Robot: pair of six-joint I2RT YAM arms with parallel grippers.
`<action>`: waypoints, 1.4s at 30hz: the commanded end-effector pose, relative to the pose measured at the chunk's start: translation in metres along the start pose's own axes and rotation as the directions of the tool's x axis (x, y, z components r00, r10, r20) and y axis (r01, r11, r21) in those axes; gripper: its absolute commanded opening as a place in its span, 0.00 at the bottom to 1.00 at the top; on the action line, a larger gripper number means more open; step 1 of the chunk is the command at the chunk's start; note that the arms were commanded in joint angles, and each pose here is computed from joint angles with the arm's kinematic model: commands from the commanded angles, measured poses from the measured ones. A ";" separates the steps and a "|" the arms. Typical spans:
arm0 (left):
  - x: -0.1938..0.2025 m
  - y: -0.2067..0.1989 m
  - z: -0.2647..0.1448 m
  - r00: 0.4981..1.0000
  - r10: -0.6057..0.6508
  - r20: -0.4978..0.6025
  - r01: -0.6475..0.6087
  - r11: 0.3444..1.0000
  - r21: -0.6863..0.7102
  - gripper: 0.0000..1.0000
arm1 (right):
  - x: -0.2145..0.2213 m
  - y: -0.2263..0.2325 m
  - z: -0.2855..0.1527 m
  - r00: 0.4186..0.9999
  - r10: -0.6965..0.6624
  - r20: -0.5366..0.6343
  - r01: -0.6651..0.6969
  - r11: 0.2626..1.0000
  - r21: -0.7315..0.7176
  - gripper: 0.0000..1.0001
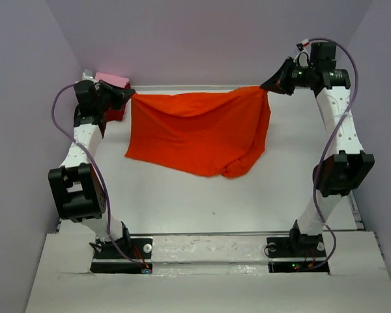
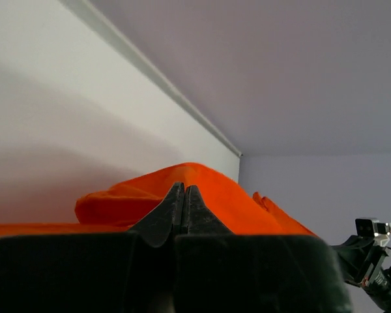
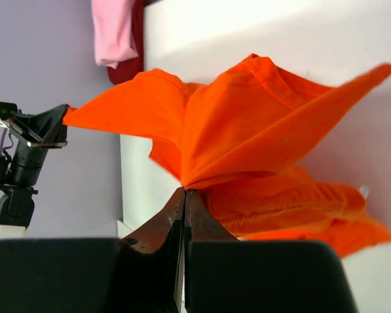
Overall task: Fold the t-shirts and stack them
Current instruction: Flatten out the tshirt
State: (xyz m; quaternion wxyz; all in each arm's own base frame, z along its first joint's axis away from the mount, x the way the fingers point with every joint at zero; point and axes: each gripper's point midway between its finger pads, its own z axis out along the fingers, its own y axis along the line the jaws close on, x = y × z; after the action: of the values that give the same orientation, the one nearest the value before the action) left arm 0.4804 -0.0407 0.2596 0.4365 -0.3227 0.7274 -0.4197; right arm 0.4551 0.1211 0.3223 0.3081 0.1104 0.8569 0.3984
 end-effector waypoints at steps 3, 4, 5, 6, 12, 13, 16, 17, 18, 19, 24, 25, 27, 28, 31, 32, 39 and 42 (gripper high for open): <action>-0.046 -0.143 -0.039 0.977 0.145 0.158 -0.192 0.921 0.340 0.00 | -0.012 0.053 -0.039 0.992 -0.093 0.088 0.103 0.988 -0.119 0.00; -0.045 -0.145 -0.044 0.976 0.149 0.161 -0.197 0.918 0.344 0.00 | -0.005 0.062 -0.050 0.990 -0.106 0.092 0.118 0.983 -0.140 0.00; -0.042 -0.148 -0.053 0.974 0.154 0.166 -0.204 0.915 0.348 0.00 | 0.007 0.051 -0.045 0.995 -0.082 0.059 0.089 0.987 -0.131 0.00; -0.038 -0.147 -0.057 0.976 0.150 0.160 -0.197 0.918 0.345 0.00 | 0.014 0.052 -0.049 0.995 -0.081 0.053 0.087 0.986 -0.140 0.00; 0.003 -0.138 -0.112 0.986 0.107 0.125 -0.144 0.931 0.337 0.00 | 0.085 0.065 -0.089 0.998 -0.049 -0.030 0.040 0.971 -0.237 0.00; 0.011 -0.151 -0.139 0.982 0.117 0.150 -0.165 0.917 0.362 0.00 | 0.094 0.068 -0.097 0.998 -0.049 -0.034 0.039 0.969 -0.246 0.00; 0.036 -0.144 -0.187 0.980 0.102 0.172 -0.154 0.933 0.325 0.00 | 0.130 0.085 -0.133 0.998 -0.053 -0.026 0.043 0.956 -0.291 0.00; 0.042 -0.140 -0.197 0.978 0.098 0.185 -0.154 0.937 0.314 0.00 | 0.143 0.099 -0.154 0.998 -0.065 0.001 0.062 0.946 -0.319 0.00; 0.051 -0.134 -0.210 0.980 0.090 0.179 -0.140 0.948 0.288 0.00 | 0.151 0.104 -0.164 0.998 -0.065 0.007 0.063 0.942 -0.330 0.00; 0.059 -0.152 -0.243 0.968 0.122 0.219 -0.190 0.926 0.327 0.00 | 0.159 0.115 -0.177 0.998 -0.064 0.010 0.063 0.931 -0.358 0.00; 0.085 -0.205 -0.326 0.923 0.293 0.247 -0.367 0.864 0.345 0.00 | 0.199 0.169 -0.253 0.977 -0.180 0.119 0.215 0.857 -0.468 0.00; 0.091 -0.197 -0.331 0.934 0.295 0.201 -0.345 0.892 0.291 0.00 | 0.214 0.185 -0.277 0.962 -0.223 0.157 0.272 0.825 -0.495 0.00; 0.095 -0.233 -0.376 0.885 0.367 0.285 -0.449 0.834 0.319 0.00 | 0.227 0.198 -0.299 0.948 -0.250 0.198 0.318 0.795 -0.516 0.00; 0.097 -0.227 -0.378 0.896 0.363 0.255 -0.428 0.860 0.277 0.00 | 0.236 0.202 -0.308 0.943 -0.257 0.212 0.331 0.786 -0.522 0.00; 0.099 -0.234 -0.404 0.879 0.376 0.293 -0.450 0.859 0.246 0.00 | 0.245 0.207 -0.320 0.944 -0.241 0.223 0.325 0.783 -0.531 0.00; 0.099 -0.231 -0.407 0.881 0.370 0.294 -0.442 0.866 0.234 0.00 | 0.248 0.207 -0.322 0.945 -0.239 0.225 0.325 0.781 -0.533 0.00; 0.100 -0.158 -0.356 0.909 0.336 0.245 -0.374 0.919 0.127 0.00 | 0.239 0.146 -0.264 0.983 -0.143 0.115 0.177 0.899 -0.399 0.00; 0.100 -0.111 -0.315 0.933 0.303 0.194 -0.319 0.946 0.054 0.00 | 0.232 0.116 -0.235 0.987 -0.126 0.095 0.151 0.931 -0.333 0.00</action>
State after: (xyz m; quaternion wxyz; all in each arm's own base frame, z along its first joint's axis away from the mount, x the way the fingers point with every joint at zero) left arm 0.1377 -0.0787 0.4476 0.5951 -0.1984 0.6878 -0.3652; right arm 0.0890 0.1618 0.4644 0.4023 -0.0341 0.7323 0.5483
